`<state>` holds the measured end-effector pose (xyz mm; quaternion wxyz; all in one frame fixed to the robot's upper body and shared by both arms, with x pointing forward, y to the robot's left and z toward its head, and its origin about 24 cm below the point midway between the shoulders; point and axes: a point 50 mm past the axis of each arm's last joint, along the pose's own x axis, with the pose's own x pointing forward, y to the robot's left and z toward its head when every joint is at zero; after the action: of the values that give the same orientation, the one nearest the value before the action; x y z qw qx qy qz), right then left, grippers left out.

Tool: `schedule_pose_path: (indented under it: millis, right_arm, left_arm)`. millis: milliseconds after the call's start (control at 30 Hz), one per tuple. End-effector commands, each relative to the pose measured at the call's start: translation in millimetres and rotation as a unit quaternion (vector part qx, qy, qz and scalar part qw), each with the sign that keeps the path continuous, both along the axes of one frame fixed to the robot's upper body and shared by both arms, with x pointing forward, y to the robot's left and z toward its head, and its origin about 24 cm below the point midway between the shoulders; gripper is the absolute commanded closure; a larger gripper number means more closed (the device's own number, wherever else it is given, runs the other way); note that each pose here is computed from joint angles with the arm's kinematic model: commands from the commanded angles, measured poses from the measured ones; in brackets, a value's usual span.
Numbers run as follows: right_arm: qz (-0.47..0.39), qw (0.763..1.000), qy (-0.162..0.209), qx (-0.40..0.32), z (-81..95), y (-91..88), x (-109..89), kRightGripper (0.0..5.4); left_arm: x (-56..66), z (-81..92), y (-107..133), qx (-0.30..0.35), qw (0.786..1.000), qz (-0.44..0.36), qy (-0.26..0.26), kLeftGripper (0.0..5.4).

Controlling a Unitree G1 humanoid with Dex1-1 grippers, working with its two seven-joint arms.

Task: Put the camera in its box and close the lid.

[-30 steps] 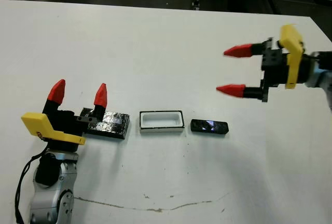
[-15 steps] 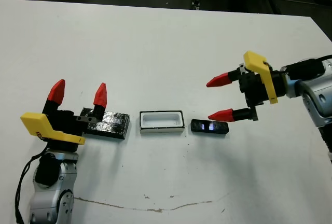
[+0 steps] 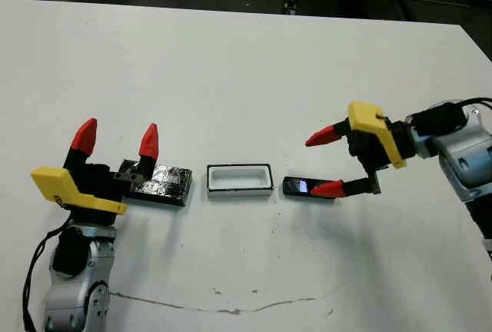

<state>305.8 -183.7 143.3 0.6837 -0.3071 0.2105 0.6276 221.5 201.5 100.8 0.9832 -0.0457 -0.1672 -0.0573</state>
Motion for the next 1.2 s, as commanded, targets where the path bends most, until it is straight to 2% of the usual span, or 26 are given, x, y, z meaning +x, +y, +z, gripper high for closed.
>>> schedule_pose_path:
  millis: [33, 267, 733, 1200]
  right_arm:
    - [0.011, 1.0, -0.007, -0.001, -6.4, 0.8, -2.9, 0.0]
    - [0.031, 0.999, -0.019, -0.004, -9.6, 3.1, -4.6, 0.0]
    - [0.023, 1.0, -0.001, -0.002, -25.1, 6.8, -5.6, 0.0]
    - [0.017, 1.0, -0.003, -0.008, -36.1, 9.6, -7.3, 0.0]
  left_arm:
    - [-1.5, -4.3, 1.3, 0.001, 1.0, 0.002, 0.01, 0.01]
    - [-1.2, -4.8, 1.2, -0.002, 1.0, 0.0, 0.009, 0.01]
    - [-2.2, -4.6, 0.3, 0.003, 1.0, 0.002, 0.009, 0.01]
    - [-1.6, -5.9, -0.6, -0.005, 1.0, 0.0, 0.011, 0.01]
